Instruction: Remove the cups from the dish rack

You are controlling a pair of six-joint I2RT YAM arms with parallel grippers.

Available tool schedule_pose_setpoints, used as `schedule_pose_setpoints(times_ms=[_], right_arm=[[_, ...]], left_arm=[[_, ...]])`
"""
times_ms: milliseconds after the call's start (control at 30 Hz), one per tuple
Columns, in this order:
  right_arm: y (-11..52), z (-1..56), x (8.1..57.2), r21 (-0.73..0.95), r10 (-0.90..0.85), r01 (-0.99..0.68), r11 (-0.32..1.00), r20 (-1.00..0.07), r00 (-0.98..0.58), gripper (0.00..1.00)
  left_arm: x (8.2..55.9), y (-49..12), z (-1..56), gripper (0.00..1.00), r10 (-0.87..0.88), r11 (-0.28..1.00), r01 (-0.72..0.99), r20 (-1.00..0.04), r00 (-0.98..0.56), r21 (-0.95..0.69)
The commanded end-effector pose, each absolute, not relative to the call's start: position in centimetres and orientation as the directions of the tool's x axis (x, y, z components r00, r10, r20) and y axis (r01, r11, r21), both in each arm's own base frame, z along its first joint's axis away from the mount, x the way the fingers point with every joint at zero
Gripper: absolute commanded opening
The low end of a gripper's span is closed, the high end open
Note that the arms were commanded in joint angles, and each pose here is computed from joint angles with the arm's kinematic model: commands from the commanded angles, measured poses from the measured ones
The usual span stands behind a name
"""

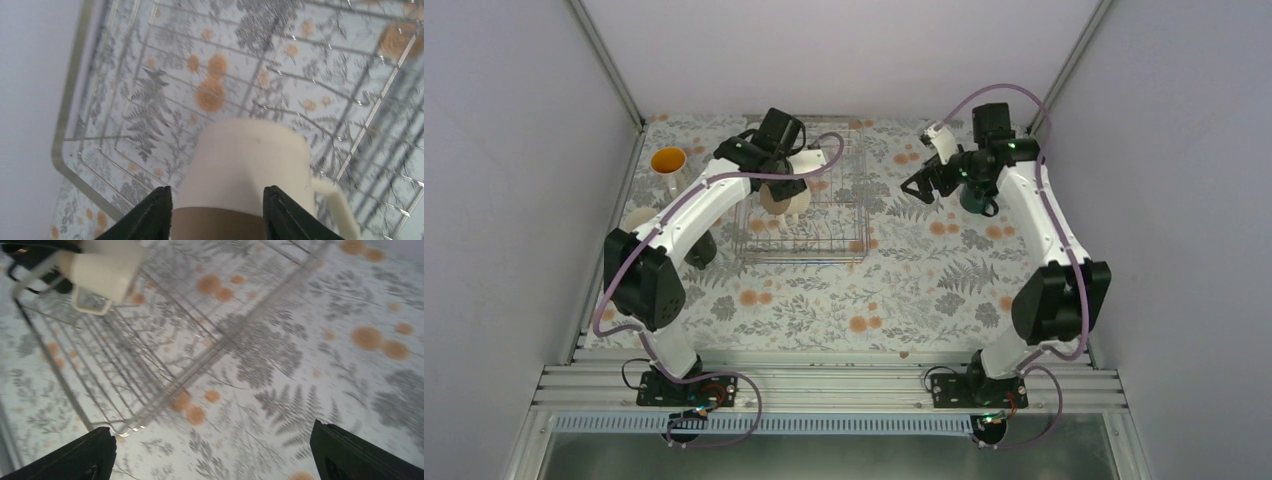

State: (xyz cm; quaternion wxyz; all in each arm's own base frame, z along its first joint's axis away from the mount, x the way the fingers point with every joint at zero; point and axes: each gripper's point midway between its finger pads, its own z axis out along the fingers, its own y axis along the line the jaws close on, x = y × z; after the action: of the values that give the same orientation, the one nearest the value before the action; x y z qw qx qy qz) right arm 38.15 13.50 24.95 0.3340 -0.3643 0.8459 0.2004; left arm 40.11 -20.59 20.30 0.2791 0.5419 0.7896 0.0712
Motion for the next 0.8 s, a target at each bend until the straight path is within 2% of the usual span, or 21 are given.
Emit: schedule_pose_setpoints(times_ms=[0, 67, 467, 767], right_arm=[[17.7, 24.7, 37.2, 0.308, -0.43, -0.808, 0.502, -0.722, -0.543, 1.0], [18.7, 24.2, 37.6, 0.336, -0.429, -0.813, 0.476, -0.718, -0.548, 1.0], [21.9, 22.6, 37.8, 0.469, -0.429, -0.81, 0.352, -0.688, -0.585, 1.0], [22.8, 23.2, 37.9, 0.426, -0.451, -0.828, 0.364, -0.697, -0.557, 1.0]], left_arm=[[42.5, -22.7, 23.7, 0.43, 0.857, 0.428, 0.76, -0.486, -0.169, 0.489], [42.4, -23.1, 23.4, 0.43, 0.851, 0.422, 0.771, -0.5, -0.157, 0.476], [41.3, -20.4, 17.4, 0.45, 0.887, 0.411, 0.789, -0.402, -0.229, 0.457], [42.2, -17.8, 20.5, 0.47, 0.853, 0.483, 0.709, -0.459, -0.249, 0.513]])
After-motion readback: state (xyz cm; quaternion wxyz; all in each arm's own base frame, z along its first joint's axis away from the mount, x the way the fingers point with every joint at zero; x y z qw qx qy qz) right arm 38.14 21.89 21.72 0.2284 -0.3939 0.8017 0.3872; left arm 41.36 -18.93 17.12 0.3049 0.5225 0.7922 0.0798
